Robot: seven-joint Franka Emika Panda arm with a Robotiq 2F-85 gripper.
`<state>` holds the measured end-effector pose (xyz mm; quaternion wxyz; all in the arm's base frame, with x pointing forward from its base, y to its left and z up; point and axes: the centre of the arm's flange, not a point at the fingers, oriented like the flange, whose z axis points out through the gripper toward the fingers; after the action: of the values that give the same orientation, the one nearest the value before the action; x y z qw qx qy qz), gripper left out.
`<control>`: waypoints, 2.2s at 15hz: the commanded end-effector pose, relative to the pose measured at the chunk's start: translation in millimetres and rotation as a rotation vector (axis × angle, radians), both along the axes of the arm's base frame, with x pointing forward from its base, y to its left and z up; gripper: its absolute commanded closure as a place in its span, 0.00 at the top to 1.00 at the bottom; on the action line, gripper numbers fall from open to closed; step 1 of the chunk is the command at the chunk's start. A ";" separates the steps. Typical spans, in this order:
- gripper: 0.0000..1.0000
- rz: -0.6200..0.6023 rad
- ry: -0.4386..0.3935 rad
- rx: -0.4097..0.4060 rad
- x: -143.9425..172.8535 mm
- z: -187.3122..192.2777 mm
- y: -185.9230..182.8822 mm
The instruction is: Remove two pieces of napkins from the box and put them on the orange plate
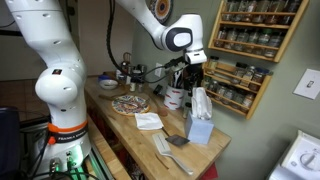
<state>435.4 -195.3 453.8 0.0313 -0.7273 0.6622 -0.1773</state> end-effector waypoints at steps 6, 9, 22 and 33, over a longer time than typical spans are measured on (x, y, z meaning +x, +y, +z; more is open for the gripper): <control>0.19 -0.079 0.042 -0.025 8.7 -27.5 -15.9; 0.00 -0.085 0.034 -0.027 2.7 -24.3 -18.7; 0.00 -0.051 -0.218 0.030 -26.8 -29.2 -41.5; 0.00 0.050 -0.537 0.020 -67.7 -27.4 -33.2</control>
<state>386.2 -227.3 431.7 0.1847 -0.6761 0.6296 -0.3352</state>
